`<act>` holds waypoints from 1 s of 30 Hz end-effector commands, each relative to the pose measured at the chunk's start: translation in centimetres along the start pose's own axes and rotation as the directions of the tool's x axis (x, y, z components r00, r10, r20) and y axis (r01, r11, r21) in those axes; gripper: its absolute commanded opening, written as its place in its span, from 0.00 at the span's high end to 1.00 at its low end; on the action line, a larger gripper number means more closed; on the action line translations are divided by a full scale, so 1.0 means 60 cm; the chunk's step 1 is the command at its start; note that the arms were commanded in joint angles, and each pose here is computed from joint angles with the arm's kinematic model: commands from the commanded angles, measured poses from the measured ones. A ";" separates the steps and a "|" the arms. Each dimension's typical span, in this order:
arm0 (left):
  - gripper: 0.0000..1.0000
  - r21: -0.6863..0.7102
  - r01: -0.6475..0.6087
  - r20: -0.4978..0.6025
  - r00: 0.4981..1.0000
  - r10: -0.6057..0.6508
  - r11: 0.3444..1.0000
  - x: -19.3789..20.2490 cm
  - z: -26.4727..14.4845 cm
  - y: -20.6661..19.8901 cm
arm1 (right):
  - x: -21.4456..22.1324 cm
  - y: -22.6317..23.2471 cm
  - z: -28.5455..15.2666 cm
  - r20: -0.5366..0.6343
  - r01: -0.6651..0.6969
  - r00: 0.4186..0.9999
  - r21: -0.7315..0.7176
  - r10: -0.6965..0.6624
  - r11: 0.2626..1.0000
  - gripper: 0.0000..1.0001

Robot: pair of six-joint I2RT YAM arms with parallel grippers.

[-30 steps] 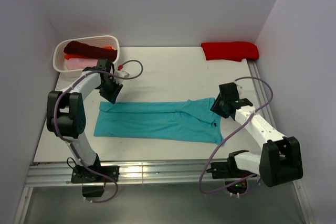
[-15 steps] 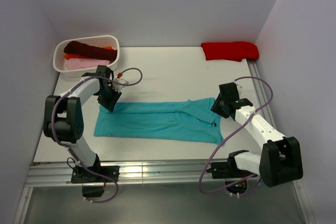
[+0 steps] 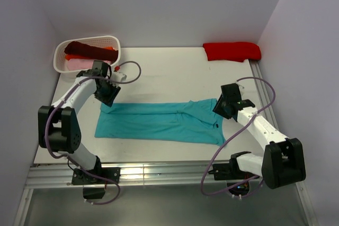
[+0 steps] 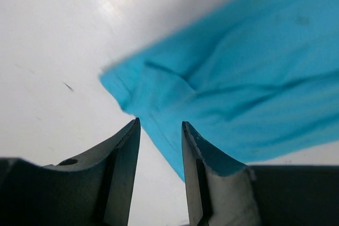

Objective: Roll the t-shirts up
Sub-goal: Fold the tshirt

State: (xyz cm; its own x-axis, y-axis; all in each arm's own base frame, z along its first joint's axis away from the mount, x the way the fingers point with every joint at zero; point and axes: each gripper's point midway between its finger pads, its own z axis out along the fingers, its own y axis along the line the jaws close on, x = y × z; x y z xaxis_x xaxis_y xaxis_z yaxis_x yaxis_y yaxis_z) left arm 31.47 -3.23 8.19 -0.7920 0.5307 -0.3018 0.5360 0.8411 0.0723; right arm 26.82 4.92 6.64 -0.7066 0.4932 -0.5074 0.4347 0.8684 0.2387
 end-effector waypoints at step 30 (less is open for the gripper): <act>0.63 -0.034 0.051 -0.086 0.995 -0.054 0.998 -0.021 0.073 0.035 | -0.024 0.008 -0.003 0.043 0.018 0.999 -0.009 -0.018 1.000 0.56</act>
State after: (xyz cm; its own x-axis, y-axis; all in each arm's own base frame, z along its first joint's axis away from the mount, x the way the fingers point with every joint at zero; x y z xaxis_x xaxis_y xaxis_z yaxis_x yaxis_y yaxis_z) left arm 34.68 -2.76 2.55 -0.8514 0.4937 -0.1770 0.4906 0.8690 0.0644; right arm 26.88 4.89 6.48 -0.7131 0.4829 -0.5082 0.4275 0.8741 0.2306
